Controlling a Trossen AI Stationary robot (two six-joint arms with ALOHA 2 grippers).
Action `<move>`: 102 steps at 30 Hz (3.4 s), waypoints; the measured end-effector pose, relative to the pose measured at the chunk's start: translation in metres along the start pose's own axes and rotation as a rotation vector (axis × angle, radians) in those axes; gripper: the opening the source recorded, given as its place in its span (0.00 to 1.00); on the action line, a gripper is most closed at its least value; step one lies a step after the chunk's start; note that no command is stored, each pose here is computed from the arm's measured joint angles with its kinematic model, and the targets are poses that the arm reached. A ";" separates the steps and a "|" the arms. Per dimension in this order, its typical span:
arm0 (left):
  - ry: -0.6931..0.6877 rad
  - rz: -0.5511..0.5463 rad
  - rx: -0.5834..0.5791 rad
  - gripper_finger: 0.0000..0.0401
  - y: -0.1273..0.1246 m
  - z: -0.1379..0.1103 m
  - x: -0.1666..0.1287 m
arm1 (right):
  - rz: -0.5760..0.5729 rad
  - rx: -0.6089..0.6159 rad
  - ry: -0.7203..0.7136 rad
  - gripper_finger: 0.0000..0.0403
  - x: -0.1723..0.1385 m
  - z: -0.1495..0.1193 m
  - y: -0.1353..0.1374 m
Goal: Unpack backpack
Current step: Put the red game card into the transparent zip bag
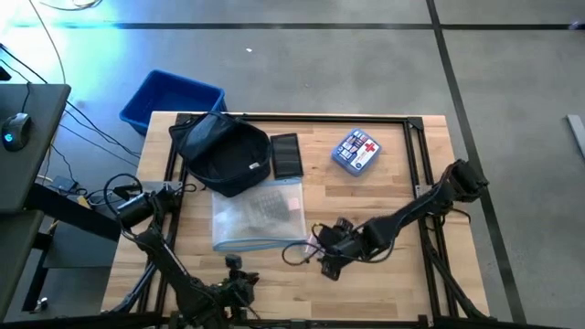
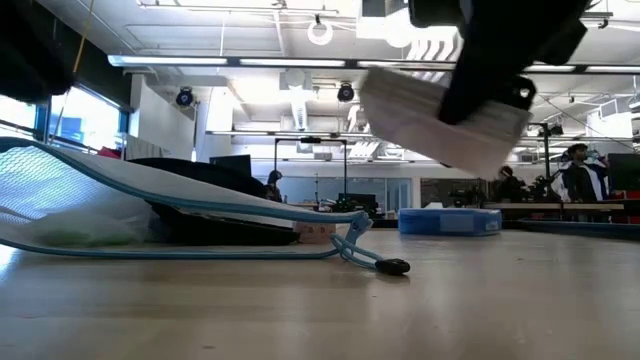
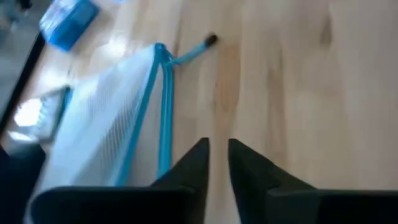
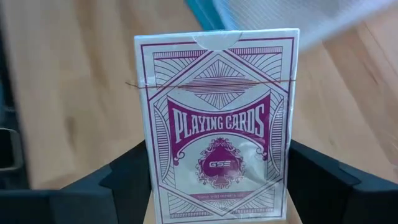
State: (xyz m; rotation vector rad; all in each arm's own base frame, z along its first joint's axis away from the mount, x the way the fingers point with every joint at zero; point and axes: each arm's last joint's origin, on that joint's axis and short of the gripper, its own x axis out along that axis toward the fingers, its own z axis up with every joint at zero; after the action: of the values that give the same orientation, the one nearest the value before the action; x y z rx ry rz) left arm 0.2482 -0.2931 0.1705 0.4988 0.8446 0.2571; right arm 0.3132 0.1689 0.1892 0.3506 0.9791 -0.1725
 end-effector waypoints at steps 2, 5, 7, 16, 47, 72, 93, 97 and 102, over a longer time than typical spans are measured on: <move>0.054 -0.014 0.113 0.23 0.007 0.003 0.010 | 0.024 -0.029 -0.032 0.70 0.005 -0.003 0.007; 0.135 0.005 0.236 0.36 0.020 0.004 0.022 | 0.061 -0.061 -0.073 0.70 0.010 -0.005 0.016; 0.183 0.032 0.279 0.44 0.029 0.003 0.029 | 0.062 -0.084 -0.085 0.70 0.015 -0.008 0.020; 0.489 0.067 0.348 0.53 0.058 -0.017 0.044 | 0.062 -0.146 -0.124 0.70 0.027 -0.013 0.026; 0.305 -0.048 -0.258 0.00 0.115 0.080 0.077 | 0.280 -0.321 -0.220 0.70 0.038 0.011 0.031; 0.295 -0.163 -0.288 0.00 0.146 0.106 0.067 | 0.195 -0.170 -0.300 0.74 0.067 0.061 0.001; 0.305 -0.147 -0.270 0.03 0.110 0.094 0.029 | -0.033 -0.237 -0.316 0.70 0.082 0.039 0.007; 0.332 -0.178 -0.236 0.14 0.107 0.091 0.021 | -0.037 -0.260 -0.313 0.70 0.082 0.038 0.007; 0.428 -0.210 -0.275 0.29 0.118 0.092 0.002 | 0.011 -0.298 -0.284 0.70 0.082 0.037 0.009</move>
State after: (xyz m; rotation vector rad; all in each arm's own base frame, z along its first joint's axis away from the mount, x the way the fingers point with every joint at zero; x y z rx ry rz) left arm 0.3176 -0.2204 0.2819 0.0923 1.2478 0.2856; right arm 0.3893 0.1649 0.1412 0.0549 0.7088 -0.0623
